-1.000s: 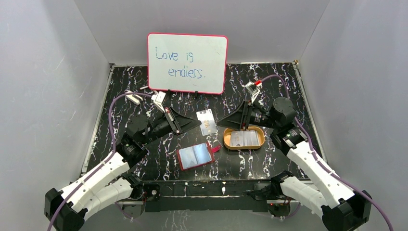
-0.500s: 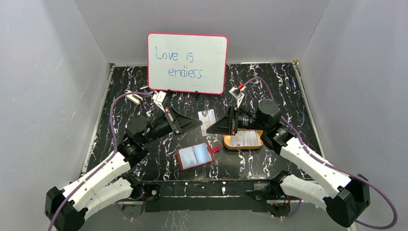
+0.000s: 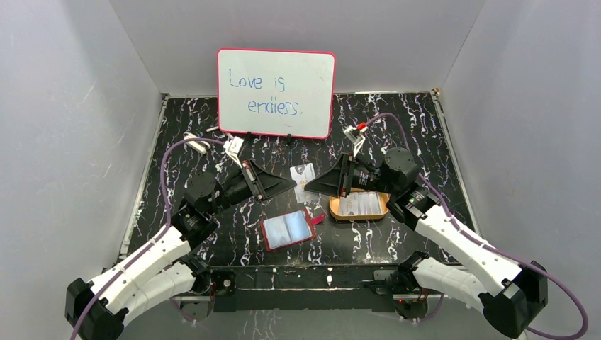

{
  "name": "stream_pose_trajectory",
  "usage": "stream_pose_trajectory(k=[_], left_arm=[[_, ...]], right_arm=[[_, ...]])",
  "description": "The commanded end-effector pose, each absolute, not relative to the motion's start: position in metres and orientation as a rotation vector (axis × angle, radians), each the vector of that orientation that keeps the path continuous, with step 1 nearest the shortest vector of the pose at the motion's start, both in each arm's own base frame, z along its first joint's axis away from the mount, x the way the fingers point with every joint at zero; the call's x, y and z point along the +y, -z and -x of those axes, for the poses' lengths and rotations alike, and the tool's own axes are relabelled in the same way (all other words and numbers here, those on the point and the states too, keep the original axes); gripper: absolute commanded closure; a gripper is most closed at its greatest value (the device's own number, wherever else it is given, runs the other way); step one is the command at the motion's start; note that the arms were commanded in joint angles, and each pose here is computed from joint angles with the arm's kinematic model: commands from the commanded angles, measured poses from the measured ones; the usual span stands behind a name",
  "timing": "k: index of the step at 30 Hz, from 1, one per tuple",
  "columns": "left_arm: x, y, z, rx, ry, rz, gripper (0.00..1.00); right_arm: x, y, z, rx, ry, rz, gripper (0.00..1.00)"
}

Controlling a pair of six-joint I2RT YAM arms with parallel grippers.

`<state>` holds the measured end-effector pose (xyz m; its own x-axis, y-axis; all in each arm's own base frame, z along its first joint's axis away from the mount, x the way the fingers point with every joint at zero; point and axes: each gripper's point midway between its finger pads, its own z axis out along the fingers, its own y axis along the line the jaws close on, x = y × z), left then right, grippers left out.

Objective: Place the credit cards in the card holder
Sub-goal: Pick up the credit card from the storage box.

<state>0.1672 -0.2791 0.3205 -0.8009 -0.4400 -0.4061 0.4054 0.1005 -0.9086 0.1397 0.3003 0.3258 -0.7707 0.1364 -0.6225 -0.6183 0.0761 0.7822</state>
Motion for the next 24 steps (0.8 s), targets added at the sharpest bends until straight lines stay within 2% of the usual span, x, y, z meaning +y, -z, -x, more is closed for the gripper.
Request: stream_pose_trajectory(k=[1, 4, 6, 10, 13, 17, 19, 24], left_arm=[[-0.275, -0.328, -0.159, 1.732, 1.781, -0.016, 1.00], [-0.273, -0.328, -0.158, 1.728, 1.777, -0.019, 1.00], [-0.273, -0.326, -0.158, 1.732, 1.771, -0.021, 1.00], [-0.271, -0.314, -0.162, 1.797, 1.698, -0.004, 1.00], [-0.258, -0.288, -0.174, 1.904, 1.522, 0.084, 0.74], [-0.222, -0.253, -0.186, 2.028, 1.219, 0.220, 0.50], [-0.198, -0.241, -0.190, 2.061, 1.045, 0.280, 0.45], [-0.135, -0.196, -0.190, 2.175, 0.615, 0.406, 0.41]], right_arm=[[0.298, -0.351, -0.139, 1.676, -1.760, 0.484, 0.69], [0.298, -0.352, -0.139, 1.665, -1.768, 0.480, 0.83], [0.299, -0.352, -0.140, 1.669, -1.768, 0.486, 0.99], [0.300, -0.348, -0.144, 1.707, -1.701, 0.516, 1.00], [0.301, -0.337, -0.151, 1.770, -1.606, 0.519, 1.00], [0.305, -0.310, -0.158, 1.875, -1.484, 0.525, 1.00], [0.310, -0.288, -0.159, 1.960, -1.413, 0.531, 1.00], [0.321, -0.232, -0.165, 2.117, -1.234, 0.541, 1.00]])
